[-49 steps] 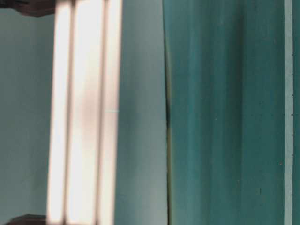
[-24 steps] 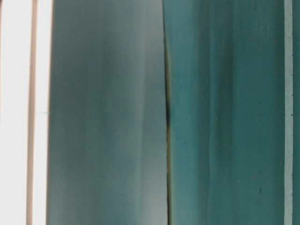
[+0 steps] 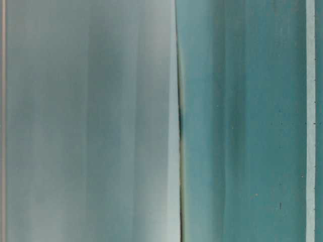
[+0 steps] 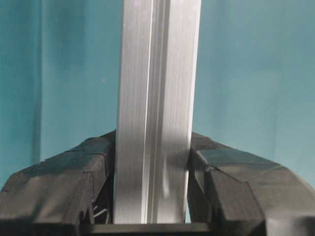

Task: Lift the metal rail with both hands.
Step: 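Lift the held rail upward and back with both grippers, then hold the rail raised with both grippers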

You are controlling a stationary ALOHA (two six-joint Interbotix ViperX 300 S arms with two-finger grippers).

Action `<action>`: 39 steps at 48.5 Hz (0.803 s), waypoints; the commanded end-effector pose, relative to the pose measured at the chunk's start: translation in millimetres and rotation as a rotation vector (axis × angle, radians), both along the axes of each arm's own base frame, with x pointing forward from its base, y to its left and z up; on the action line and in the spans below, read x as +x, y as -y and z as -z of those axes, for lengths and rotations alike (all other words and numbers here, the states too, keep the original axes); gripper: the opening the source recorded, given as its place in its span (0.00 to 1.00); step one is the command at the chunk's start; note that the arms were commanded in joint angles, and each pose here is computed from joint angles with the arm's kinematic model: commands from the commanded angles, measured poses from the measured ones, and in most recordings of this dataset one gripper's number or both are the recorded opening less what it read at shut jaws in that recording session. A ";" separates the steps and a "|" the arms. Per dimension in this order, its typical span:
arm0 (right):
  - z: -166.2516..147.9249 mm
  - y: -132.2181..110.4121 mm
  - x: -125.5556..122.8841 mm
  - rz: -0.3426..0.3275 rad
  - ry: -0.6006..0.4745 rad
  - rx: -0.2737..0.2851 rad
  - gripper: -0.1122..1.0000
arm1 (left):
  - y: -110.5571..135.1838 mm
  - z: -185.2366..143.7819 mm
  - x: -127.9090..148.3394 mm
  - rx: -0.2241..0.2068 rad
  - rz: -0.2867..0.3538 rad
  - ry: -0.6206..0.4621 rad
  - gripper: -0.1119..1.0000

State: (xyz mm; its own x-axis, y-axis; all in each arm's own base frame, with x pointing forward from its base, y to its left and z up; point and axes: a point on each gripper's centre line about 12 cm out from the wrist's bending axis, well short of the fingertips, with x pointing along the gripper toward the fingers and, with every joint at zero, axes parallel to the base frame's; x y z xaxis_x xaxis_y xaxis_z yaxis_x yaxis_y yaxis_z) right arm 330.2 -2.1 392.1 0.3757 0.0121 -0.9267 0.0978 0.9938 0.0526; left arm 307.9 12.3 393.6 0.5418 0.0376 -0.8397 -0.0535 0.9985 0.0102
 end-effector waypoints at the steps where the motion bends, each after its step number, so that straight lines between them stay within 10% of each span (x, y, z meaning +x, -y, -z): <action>1: -23.9 -5.2 2.8 0.000 0.081 0.008 0.45 | 2.7 -26.8 -1.3 0.002 0.006 0.074 0.42; 39: -46.9 -1.3 -2.2 0.004 0.080 -0.038 0.45 | 2.6 -60.1 1.0 0.017 0.025 0.126 0.42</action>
